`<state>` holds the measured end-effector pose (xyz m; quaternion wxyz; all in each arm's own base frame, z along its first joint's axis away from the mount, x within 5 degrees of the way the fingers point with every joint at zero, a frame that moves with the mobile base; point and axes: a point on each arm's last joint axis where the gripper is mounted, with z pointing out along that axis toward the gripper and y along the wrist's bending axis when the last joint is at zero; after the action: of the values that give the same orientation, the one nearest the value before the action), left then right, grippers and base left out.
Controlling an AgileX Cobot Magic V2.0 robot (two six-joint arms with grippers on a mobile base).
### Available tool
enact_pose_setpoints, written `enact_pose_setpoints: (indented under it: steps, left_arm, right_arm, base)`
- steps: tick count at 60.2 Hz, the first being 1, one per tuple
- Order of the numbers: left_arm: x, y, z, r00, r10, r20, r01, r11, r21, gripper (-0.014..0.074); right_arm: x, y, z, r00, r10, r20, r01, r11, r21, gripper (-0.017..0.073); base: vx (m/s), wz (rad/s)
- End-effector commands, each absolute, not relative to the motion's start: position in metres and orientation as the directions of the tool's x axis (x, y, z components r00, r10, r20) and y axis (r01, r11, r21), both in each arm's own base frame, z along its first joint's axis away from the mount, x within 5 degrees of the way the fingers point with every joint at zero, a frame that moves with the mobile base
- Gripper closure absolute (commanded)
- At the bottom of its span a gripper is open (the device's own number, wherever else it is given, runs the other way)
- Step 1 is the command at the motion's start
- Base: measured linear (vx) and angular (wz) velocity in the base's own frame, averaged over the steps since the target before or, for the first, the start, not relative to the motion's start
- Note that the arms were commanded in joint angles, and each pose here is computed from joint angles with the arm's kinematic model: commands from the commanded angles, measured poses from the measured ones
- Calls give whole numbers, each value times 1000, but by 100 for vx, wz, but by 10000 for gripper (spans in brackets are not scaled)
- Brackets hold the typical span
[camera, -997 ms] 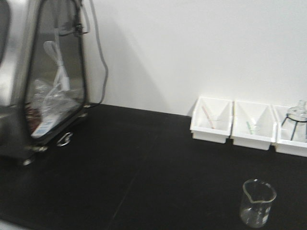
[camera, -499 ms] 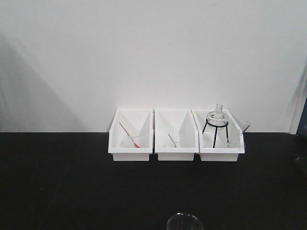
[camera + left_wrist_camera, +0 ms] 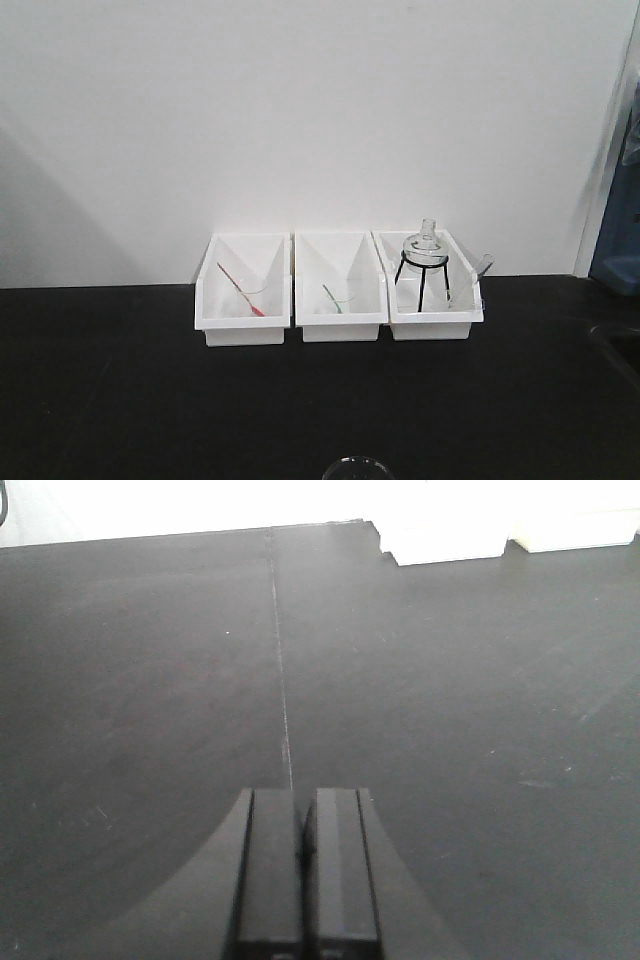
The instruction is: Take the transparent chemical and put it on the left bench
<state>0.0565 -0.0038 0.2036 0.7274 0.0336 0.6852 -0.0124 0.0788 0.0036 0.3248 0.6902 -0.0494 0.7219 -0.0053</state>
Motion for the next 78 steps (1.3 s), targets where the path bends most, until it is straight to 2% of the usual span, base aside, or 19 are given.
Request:
enact_pose_setpoints:
  steps: [1,27,35,38,48,58,68,78]
  left_arm:
    - [55,-4,206,141,14,-990,63,998,23,597]
    - [55,-4,206,141,14,-990,63,998,23,597]
    - [55,-4,206,141,14,-990,63,998,23,597]
    - [55,-4,206,141,14,-990,63,998,23,597]
    - [55,-4,206,141,14,-990,63,998,23,597]
    - [55,-4,206,141,14,-990,63,998,23,597]
    - [55,-4,206,141,14,-990,63,998,23,597]
    - [55,-4,206,141,14,-990,63,998,23,597]
  right_arm:
    - [78,5,340,51,-90,-995,-73,993,-94,564]
    - [78,7,344,103,-92,-990,-85,991,-100,564]
    - [83,10,348,135,-9,-991,-120,992,-26,564]
    - [92,14,352,166,50,-985,-155,988,24,564]
    - [139,29,351,209,106,-972,-249,967,52,562]
    - [194,49,329,176,251,-952,-403,901,163,562]
    - [235,78,311,99,260,-960,-622,770,144,562]
    - [270,92,291,-30,227,-973,-685,705,186,562]
  base:
    - [0,0]
    - [0,0]
    - [0,0]
    - [0,0]
    - [0,0]
    - [0,0]
    - [0,0]
    - [0,0]
